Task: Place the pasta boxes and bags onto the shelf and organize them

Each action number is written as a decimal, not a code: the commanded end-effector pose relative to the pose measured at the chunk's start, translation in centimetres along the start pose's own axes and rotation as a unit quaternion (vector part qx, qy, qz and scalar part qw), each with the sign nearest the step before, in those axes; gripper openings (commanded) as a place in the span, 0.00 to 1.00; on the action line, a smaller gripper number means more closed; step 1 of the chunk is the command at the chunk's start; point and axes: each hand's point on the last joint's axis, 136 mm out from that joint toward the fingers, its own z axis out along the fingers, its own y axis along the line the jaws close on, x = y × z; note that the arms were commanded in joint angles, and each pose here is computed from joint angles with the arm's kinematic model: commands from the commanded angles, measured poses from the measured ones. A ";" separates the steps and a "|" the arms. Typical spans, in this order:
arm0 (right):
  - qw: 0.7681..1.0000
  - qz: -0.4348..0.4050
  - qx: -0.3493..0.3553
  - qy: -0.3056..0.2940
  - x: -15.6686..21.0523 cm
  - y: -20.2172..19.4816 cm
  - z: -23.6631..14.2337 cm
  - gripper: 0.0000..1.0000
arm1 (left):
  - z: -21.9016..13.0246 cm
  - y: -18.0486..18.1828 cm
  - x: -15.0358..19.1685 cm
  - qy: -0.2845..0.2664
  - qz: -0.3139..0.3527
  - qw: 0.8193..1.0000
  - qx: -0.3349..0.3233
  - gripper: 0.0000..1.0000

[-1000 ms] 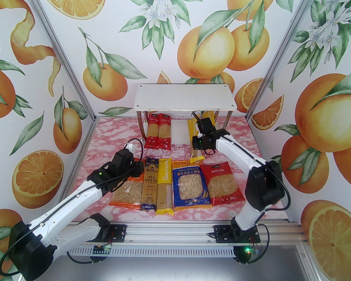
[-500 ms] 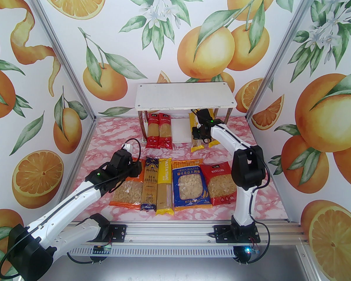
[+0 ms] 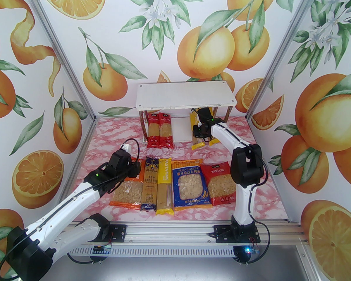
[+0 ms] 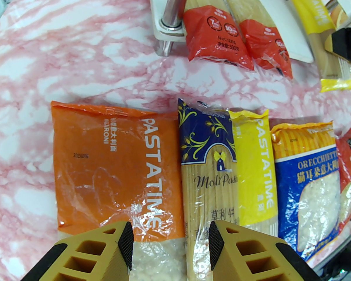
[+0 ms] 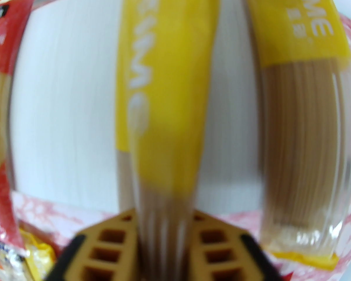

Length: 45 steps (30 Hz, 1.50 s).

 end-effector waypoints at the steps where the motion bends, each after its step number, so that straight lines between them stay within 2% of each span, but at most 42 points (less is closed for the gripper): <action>1: 0.999 0.010 0.030 -0.018 -1.0 -1.6 1.7 0.31 | -1.1 0.1 -1.1 -0.016 -0.002 1.000 -0.002 0.48; 5: 0.999 0.010 0.045 -0.014 -0.7 -2.2 2.3 0.33 | -1.3 0.2 -1.1 -0.018 -0.003 1.000 -0.004 0.48; 6: 0.999 0.011 0.050 -0.012 -0.6 -2.4 2.5 0.35 | -1.4 0.3 -1.1 -0.018 -0.004 1.000 -0.005 0.48; 9: 0.998 0.015 0.065 -0.014 -0.5 -2.9 2.4 0.53 | -1.5 0.4 -1.0 -0.019 -0.005 1.000 -0.005 0.48; 11: 0.997 0.016 0.071 -0.018 -0.5 -3.2 2.1 0.59 | -1.6 0.5 -1.0 -0.019 -0.005 1.000 -0.007 0.49; 18: 0.995 0.020 0.066 -0.066 -1.1 -3.1 -0.4 0.64 | -2.0 0.6 -1.1 -0.025 -0.006 1.000 -0.007 0.50; 23: 0.992 0.016 0.040 -0.121 -1.3 -1.6 -3.7 0.74 | -2.3 0.8 -1.4 -0.031 -0.005 0.999 -0.011 0.50; 25: 0.991 0.012 0.030 -0.132 -0.9 -0.9 -4.6 0.75 | -2.4 0.8 -1.6 -0.034 -0.004 0.999 -0.011 0.50; 28: 0.991 0.002 0.014 -0.137 -0.2 0.4 -5.3 0.71 | -2.4 0.8 -1.7 -0.036 -0.001 0.999 -0.014 0.50; 29: 0.991 -0.002 0.007 -0.134 0.2 0.9 -5.3 0.66 | -2.5 0.8 -1.8 -0.038 -0.001 0.999 -0.014 0.50; 33: 0.994 -0.018 -0.007 -0.112 1.5 2.7 -3.9 0.38 | -2.3 0.8 -1.9 -0.037 0.003 0.999 -0.016 0.49; 35: 0.995 -0.022 -0.009 -0.096 2.0 3.2 -2.8 0.27 | -2.4 0.8 -2.0 -0.038 0.005 0.999 -0.017 0.49; 45: 0.997 -0.031 -0.001 -0.070 2.1 4.8 0.8 0.26 | -2.9 1.3 -2.2 -0.042 0.009 0.999 -0.026 0.49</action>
